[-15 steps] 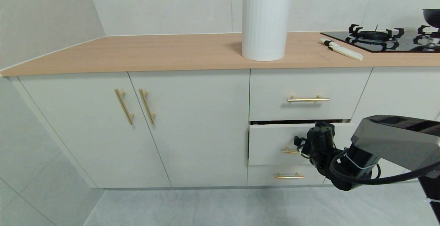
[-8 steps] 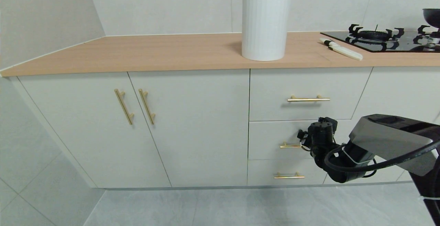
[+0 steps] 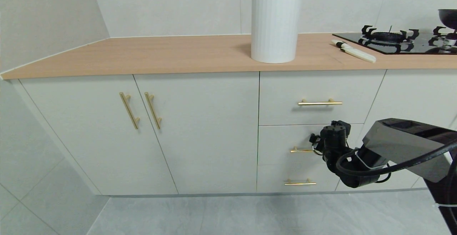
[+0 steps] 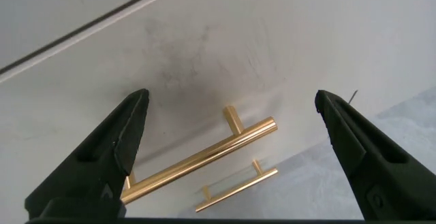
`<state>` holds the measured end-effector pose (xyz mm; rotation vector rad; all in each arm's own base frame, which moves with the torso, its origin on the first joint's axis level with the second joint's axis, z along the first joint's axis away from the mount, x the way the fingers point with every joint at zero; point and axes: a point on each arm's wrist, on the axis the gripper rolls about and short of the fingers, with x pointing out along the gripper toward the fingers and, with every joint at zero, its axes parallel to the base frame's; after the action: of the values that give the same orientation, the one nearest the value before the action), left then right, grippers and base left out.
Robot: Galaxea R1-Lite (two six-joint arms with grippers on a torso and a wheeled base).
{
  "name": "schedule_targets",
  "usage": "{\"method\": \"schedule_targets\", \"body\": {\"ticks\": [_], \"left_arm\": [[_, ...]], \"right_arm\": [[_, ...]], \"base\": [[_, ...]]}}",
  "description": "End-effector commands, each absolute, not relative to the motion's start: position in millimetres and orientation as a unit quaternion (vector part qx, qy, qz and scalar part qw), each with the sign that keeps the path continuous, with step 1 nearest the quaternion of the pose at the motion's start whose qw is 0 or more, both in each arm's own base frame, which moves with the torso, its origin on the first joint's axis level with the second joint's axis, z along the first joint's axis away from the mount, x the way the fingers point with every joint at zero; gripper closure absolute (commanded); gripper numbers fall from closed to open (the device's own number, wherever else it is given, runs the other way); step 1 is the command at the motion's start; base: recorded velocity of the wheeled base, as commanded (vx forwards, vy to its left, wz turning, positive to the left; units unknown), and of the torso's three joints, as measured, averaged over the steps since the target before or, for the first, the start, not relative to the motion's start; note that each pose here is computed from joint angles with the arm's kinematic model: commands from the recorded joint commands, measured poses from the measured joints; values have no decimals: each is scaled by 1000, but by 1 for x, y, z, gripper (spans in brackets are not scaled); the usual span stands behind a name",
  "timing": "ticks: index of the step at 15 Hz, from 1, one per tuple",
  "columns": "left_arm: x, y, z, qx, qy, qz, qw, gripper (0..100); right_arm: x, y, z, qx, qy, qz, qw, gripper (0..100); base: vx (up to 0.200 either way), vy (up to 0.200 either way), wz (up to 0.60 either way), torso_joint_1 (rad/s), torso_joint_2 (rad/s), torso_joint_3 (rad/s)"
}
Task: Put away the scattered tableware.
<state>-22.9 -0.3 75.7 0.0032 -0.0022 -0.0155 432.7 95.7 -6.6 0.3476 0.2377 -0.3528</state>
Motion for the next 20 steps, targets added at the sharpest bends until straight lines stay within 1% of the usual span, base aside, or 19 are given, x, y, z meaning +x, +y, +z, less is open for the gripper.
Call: {"method": "schedule_targets", "body": {"ticks": [1, 3, 5, 6, 7, 8, 10, 12, 14, 17, 18, 19, 20], "left_arm": [[-23, 0, 76, 2, -1, -8, 1000, 0], [-23, 0, 76, 2, -1, -8, 1000, 0], [-23, 0, 76, 2, -1, -8, 1000, 0], [-23, 0, 76, 2, -1, -8, 1000, 0], [-23, 0, 76, 2, -1, -8, 1000, 0], [-23, 0, 75, 2, 0, -8, 1000, 0], [-23, 0, 75, 2, 0, -8, 1000, 0], [-23, 0, 76, 2, -1, -8, 1000, 0], [-23, 0, 76, 2, -1, -8, 1000, 0], [-23, 0, 76, 2, -1, -8, 1000, 0], [-23, 0, 75, 2, 0, -8, 1000, 0], [-23, 0, 76, 2, -1, -8, 1000, 0], [-23, 0, 76, 2, -1, -8, 1000, 0]], "right_arm": [[426, 95, 1, 170, 119, -172, 963, 0], [408, 91, 14, 165, 130, -167, 963, 0], [382, 85, 46, 161, 133, -135, 969, 0], [360, 80, 73, 155, 125, -120, 973, 0], [343, 76, 91, 142, 117, -114, 976, 0], [334, 73, 101, 140, 111, -111, 978, 0], [288, 64, 132, 139, 89, -108, 980, 0], [240, 51, 150, 124, 68, -117, 983, 0], [196, 39, 175, 111, 17, -122, 986, 0], [123, 19, 189, 64, -43, -126, 989, 0], [118, 18, 189, 63, -43, -129, 989, 0], [81, 8, 191, 56, -49, -143, 987, 0], [56, -1, 191, 50, -52, -165, 984, 0]], "base": [[0, 0, 0, 0, 0, 0], [0, 0, 0, 0, 0, 0], [0, 0, 0, 0, 0, 0], [0, 0, 0, 0, 0, 0], [0, 0, 0, 0, 0, 0], [0, 0, 0, 0, 0, 0], [0, 0, 0, 0, 0, 0], [0, 0, 0, 0, 0, 0], [0, 0, 0, 0, 0, 0], [0, 0, 0, 0, 0, 0], [0, 0, 0, 0, 0, 0], [0, 0, 0, 0, 0, 0], [0, 0, 0, 0, 0, 0]]}}
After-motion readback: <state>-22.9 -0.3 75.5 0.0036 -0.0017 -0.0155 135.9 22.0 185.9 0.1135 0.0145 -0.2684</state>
